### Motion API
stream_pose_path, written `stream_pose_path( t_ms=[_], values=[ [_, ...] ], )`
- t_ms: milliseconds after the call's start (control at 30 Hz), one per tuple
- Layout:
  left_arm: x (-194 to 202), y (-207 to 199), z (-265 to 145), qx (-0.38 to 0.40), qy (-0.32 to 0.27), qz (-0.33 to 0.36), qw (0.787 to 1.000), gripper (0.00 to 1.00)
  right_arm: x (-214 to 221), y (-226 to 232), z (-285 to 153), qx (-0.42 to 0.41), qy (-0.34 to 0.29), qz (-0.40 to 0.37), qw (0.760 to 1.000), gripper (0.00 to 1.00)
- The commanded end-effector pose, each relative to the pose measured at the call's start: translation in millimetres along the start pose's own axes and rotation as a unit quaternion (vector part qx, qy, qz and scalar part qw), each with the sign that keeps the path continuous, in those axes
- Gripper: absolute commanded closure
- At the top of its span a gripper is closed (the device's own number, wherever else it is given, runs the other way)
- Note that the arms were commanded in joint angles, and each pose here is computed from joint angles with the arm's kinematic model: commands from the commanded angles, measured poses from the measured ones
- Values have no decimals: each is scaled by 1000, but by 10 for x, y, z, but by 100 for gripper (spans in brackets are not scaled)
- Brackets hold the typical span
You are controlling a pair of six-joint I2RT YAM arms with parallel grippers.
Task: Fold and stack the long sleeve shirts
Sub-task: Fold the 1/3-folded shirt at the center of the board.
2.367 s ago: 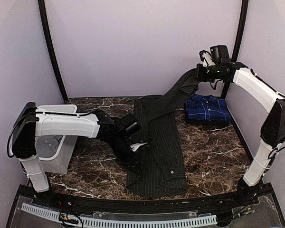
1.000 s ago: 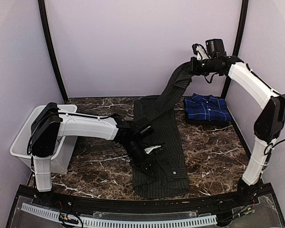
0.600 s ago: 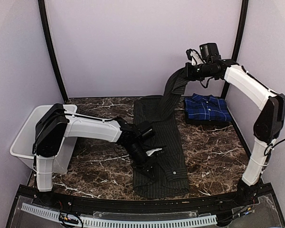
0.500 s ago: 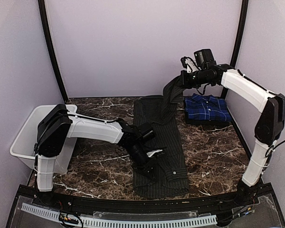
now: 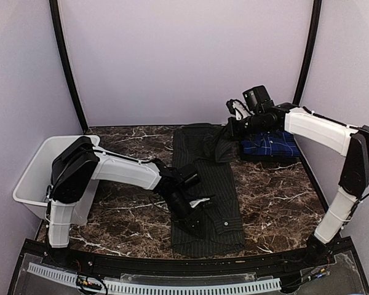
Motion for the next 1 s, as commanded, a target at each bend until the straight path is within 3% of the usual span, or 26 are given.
stream_pose_path(
  t_ms=[0, 300, 433, 500, 733, 967],
  values=[
    [22, -182, -145, 0, -13, 37, 999, 72, 6, 77, 19, -11, -12, 4, 1000, 100],
    [-12, -402, -808, 14, -82, 62, 995, 52, 181, 56, 82, -9, 12, 7, 1000, 100],
    [-188, -272, -1103, 11, -127, 43, 991, 54, 160, 54, 36, -3, 8, 5, 1000, 100],
    [-394, -168, -1312, 10, -169, 24, 985, 60, 68, 64, -22, 3, -4, 0, 1000, 100],
    [-1460, 326, -2156, -36, -367, -42, 929, 74, -250, 22, -163, 48, -30, -20, 998, 100],
    [-2210, 782, -2770, -54, -488, -76, 868, 76, -243, 117, -176, 31, -15, -28, 999, 100]
  ],
)
Point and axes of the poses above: each gripper's point midway between its finger pads, its own z axis out along the fingers, its own y axis along the line the jaws close on, x = y × z, the point moved 3 cm from there along -z, back along the fingers, and after that the axes turned 11 degrees about -z, right-handed, at the moved point
